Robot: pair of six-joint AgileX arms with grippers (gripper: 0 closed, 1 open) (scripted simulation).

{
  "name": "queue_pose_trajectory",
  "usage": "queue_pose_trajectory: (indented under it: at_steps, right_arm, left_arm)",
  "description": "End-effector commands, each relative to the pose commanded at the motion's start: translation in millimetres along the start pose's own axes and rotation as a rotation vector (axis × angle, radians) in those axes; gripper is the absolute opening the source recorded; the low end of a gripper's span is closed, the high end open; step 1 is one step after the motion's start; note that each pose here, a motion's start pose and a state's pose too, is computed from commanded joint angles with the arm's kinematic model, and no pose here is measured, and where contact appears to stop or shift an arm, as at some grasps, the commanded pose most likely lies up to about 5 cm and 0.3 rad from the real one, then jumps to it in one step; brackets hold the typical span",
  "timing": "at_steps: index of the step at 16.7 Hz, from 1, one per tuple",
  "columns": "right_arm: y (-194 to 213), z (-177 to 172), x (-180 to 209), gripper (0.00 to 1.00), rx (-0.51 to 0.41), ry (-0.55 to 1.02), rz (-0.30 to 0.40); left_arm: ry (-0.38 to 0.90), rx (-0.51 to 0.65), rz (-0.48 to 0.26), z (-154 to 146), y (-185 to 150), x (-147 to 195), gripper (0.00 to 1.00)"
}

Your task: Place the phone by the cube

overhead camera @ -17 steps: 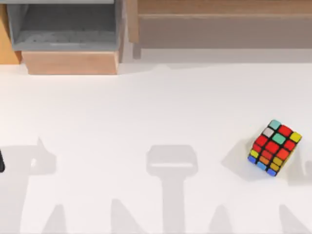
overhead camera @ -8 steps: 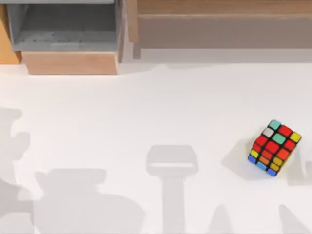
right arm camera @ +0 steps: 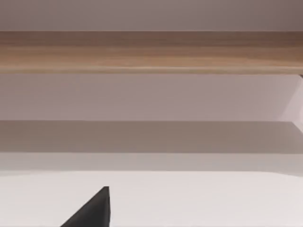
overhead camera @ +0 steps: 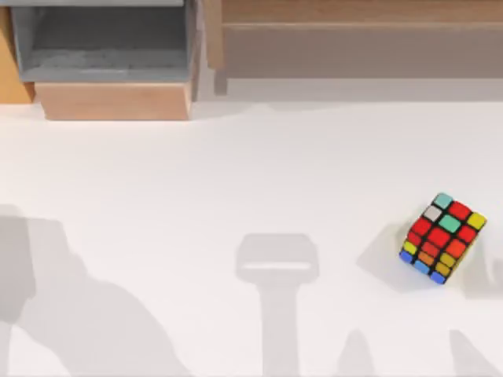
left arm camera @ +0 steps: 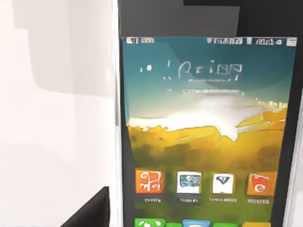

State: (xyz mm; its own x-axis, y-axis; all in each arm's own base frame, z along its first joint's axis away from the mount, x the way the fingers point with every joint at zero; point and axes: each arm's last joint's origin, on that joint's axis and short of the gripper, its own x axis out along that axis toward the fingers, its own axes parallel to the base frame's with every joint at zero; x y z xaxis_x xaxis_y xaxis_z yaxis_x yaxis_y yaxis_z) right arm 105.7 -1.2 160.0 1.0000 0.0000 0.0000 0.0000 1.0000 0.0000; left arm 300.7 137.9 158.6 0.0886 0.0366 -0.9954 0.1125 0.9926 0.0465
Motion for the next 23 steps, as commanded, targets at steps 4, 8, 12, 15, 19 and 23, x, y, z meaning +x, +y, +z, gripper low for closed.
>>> queue_pose_trajectory:
  at_steps: [4, 8, 12, 15, 19, 23]
  right_arm:
    - [0, 0, 0, 1.0, 0.0, 0.0, 0.0]
    - [0, 0, 0, 1.0, 0.0, 0.0, 0.0]
    - [0, 0, 0, 1.0, 0.0, 0.0, 0.0]
    - [0, 0, 0, 1.0, 0.0, 0.0, 0.0]
    - [0, 0, 0, 1.0, 0.0, 0.0, 0.0]
    - [0, 0, 0, 1.0, 0.0, 0.0, 0.0]
  left_arm:
    - [0.065, 0.006, -0.035, 7, 15, 16, 1.0]
    - [0.065, 0.006, -0.036, 7, 15, 16, 1.0]
    - [0.072, 0.006, -0.04, 6, 14, 30, 1.0]
    - [0.057, 0.006, -0.03, 6, 15, 50, 1.0]
    - [0.065, 0.006, -0.036, 5, 14, 56, 1.0]
    - [0.065, 0.006, -0.036, 5, 14, 56, 0.7]
